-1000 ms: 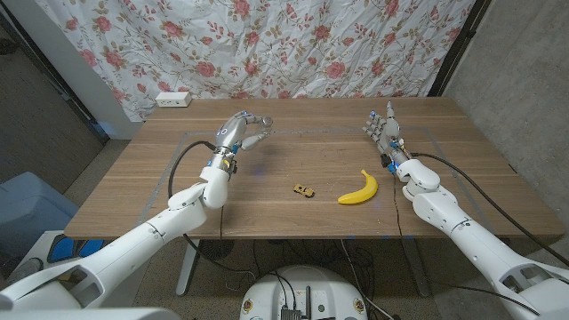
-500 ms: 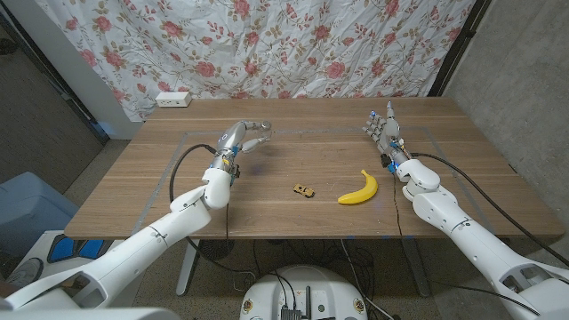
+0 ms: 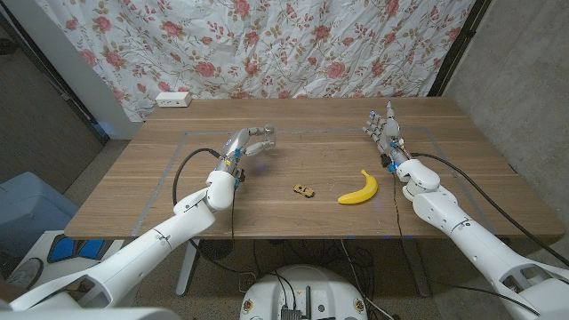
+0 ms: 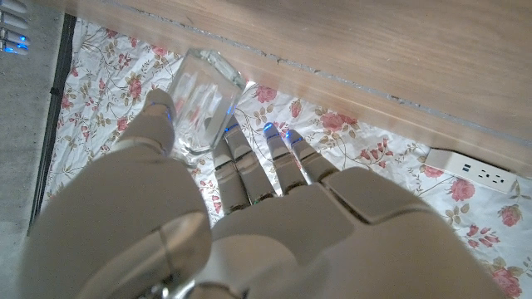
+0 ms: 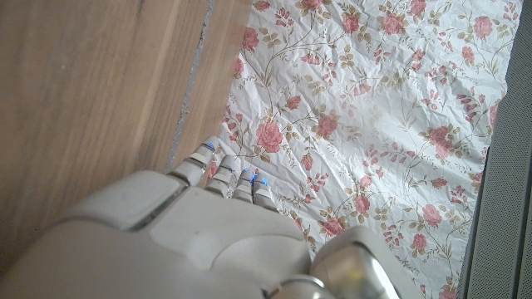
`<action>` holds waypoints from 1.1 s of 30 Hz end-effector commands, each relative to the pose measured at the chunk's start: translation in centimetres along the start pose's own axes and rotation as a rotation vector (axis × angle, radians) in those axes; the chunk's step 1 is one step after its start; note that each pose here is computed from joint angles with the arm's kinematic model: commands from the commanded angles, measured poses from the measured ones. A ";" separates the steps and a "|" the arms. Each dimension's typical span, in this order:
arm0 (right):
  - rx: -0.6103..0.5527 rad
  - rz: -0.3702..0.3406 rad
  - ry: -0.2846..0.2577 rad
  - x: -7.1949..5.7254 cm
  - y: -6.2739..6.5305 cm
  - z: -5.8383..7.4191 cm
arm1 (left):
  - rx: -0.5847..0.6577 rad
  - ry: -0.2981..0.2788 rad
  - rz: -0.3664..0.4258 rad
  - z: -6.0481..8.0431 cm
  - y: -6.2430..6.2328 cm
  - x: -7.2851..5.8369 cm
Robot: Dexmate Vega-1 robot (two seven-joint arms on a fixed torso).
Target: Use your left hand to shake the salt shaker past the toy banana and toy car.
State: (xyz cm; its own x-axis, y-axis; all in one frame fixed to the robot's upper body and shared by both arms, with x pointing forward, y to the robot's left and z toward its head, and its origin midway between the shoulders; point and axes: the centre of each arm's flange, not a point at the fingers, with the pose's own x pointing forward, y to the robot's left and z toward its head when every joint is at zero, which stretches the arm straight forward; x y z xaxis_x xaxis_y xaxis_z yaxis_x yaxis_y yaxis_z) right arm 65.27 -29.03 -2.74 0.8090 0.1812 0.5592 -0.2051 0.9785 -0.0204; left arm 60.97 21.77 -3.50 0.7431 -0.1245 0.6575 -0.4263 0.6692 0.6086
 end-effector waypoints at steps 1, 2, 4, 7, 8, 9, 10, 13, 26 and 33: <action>0.000 0.000 0.000 0.0 0.0 0.0 | -0.087 0.074 -0.050 -0.6 -1.2 -0.5; 0.000 0.000 0.000 0.0 0.0 0.0 | -0.085 0.075 -0.055 -0.6 -1.3 -0.6; 0.000 0.000 0.000 0.0 0.0 0.0 | -0.086 0.080 -0.061 -0.7 -1.4 -0.7; 0.000 0.000 0.000 0.0 0.0 0.0 | -0.083 0.082 -0.067 -0.8 -1.6 -0.9; 0.000 0.000 0.000 0.0 0.0 0.0 | -0.086 0.082 -0.068 -0.8 -1.6 -0.9; 0.000 0.000 0.000 0.0 0.0 0.0 | -0.088 0.082 -0.069 -0.9 -1.7 -0.9; 0.000 0.000 0.000 0.0 0.0 0.0 | -0.087 0.085 -0.071 -0.9 -1.7 -1.0; 0.000 0.000 0.000 0.0 0.0 0.0 | -0.087 0.089 -0.074 -1.1 -1.8 -1.1; 0.000 0.000 0.000 0.0 0.0 0.0 | -0.076 0.113 -0.088 -2.1 -2.3 -1.9; 0.000 0.000 0.000 0.0 0.0 0.0 | -0.076 0.122 -0.101 -2.3 -2.7 -2.3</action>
State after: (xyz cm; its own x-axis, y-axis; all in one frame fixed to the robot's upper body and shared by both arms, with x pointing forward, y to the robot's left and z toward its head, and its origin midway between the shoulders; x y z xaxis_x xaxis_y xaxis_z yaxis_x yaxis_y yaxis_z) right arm 65.28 -29.04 -2.74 0.8090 0.1812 0.5591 -0.2051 0.9785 -0.0205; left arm 61.56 21.85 -6.58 0.8245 -0.1074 0.5555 -0.3242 0.7150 0.6194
